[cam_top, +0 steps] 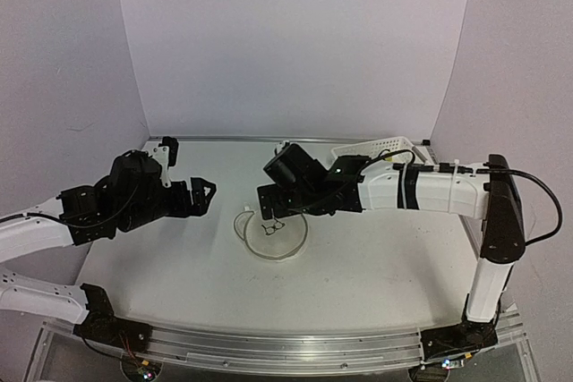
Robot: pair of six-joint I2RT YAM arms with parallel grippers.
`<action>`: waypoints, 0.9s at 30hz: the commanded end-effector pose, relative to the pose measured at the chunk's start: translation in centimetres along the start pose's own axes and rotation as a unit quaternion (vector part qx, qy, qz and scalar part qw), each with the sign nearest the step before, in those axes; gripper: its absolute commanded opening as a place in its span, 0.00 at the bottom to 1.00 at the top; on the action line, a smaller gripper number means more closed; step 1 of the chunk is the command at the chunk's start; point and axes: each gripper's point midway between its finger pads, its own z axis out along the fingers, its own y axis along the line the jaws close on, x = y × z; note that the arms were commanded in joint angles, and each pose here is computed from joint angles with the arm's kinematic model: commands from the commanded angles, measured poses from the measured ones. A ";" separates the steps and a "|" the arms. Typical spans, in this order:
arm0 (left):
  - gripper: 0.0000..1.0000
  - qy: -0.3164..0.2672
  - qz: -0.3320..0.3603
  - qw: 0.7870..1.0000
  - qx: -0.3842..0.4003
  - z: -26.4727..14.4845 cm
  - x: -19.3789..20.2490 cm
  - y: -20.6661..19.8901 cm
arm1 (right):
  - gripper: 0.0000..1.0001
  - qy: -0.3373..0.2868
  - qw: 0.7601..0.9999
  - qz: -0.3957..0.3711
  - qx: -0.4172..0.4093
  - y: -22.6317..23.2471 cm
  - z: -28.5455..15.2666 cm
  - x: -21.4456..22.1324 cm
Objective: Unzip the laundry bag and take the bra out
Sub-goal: Reset both arms
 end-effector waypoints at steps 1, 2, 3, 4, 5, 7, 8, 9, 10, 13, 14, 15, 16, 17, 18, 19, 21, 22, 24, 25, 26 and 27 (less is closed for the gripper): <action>1.00 0.002 0.002 1.000 0.008 0.7 -2.7 0.6 | 0.98 -0.047 0.997 0.042 0.033 -4.8 -1.7 -3.7; 1.00 0.006 0.001 1.000 0.006 1.1 -3.1 1.1 | 0.98 -0.045 0.997 0.048 0.039 -5.8 -1.6 -3.6; 1.00 0.008 0.000 1.000 0.003 1.3 -3.5 1.5 | 0.98 -0.043 0.996 0.057 0.044 -7.0 -1.6 -3.6; 1.00 0.012 0.002 1.000 -0.002 1.6 -3.7 1.9 | 0.98 -0.043 0.996 0.064 0.047 -8.0 -1.7 -3.7; 1.00 0.015 0.004 1.000 -0.005 1.9 -4.0 2.1 | 0.98 -0.044 0.995 0.070 0.052 -9.1 -1.8 -3.7; 1.00 0.026 0.011 1.000 -0.013 2.6 -4.4 2.8 | 0.98 -0.050 0.993 0.086 0.061 -11.7 -2.2 -3.9; 1.00 0.031 0.010 0.999 -0.015 2.9 -4.7 3.2 | 0.98 -0.052 0.992 0.094 0.062 -12.8 -2.5 -3.9; 1.00 0.040 0.006 0.999 -0.018 3.4 -4.9 3.8 | 0.98 -0.054 0.991 0.103 0.063 -14.0 -2.7 -3.8; 1.00 0.042 -0.006 0.999 -0.027 3.8 -5.4 5.0 | 0.98 -0.057 0.990 0.113 0.063 -15.4 -3.1 -3.5; 1.00 0.058 -0.048 0.997 -0.029 4.7 -5.9 7.1 | 0.98 -0.074 0.986 0.134 0.069 -19.4 -4.2 -3.3; 1.00 0.062 -0.061 0.996 -0.028 4.9 -6.0 7.7 | 0.98 -0.083 0.986 0.129 0.067 -20.3 -4.7 -3.4; 1.00 0.064 -0.074 0.995 -0.030 5.0 -6.3 8.4 | 0.98 -0.097 0.986 0.118 0.072 -21.2 -5.2 -3.4; 0.99 0.063 -0.086 0.994 -0.031 5.1 -6.6 9.1 | 0.98 -0.108 0.985 0.113 0.076 -22.3 -5.7 -3.3; 1.00 0.061 -0.096 0.993 -0.033 5.0 -7.0 9.8 | 0.98 -0.118 0.984 0.110 0.079 -23.3 -6.2 -3.2; 1.00 0.059 -0.104 0.992 -0.036 5.0 -7.4 10.5 | 0.98 -0.128 0.983 0.105 0.083 -24.2 -6.7 -2.9; 1.00 0.055 -0.110 0.992 -0.039 4.8 -7.9 11.1 | 0.98 -0.142 0.980 0.105 0.092 -25.2 -7.3 -2.9; 0.99 0.045 -0.114 0.991 -0.051 4.4 -9.0 12.2 | 0.98 -0.163 0.973 0.115 0.111 -27.4 -8.6 -2.4; 0.99 0.038 -0.113 0.991 -0.059 4.1 -9.6 12.7 | 0.98 -0.172 0.970 0.120 0.118 -28.3 -9.2 -2.2; 1.00 0.023 -0.109 0.991 -0.076 3.4 -10.7 13.5 | 0.98 -0.191 0.963 0.127 0.142 -30.4 -10.6 -1.8; 1.00 0.017 -0.107 0.990 -0.088 3.1 -11.1 14.0 | 0.98 -0.197 0.961 0.127 0.150 -31.0 -11.2 -1.6; 1.00 0.010 -0.104 0.989 -0.101 2.8 -11.5 14.4 | 0.98 -0.204 0.959 0.125 0.153 -31.4 -11.8 -1.4; 1.00 0.001 -0.101 0.988 -0.115 2.5 -11.8 14.9 | 0.98 -0.209 0.958 0.121 0.155 -31.6 -12.3 -1.3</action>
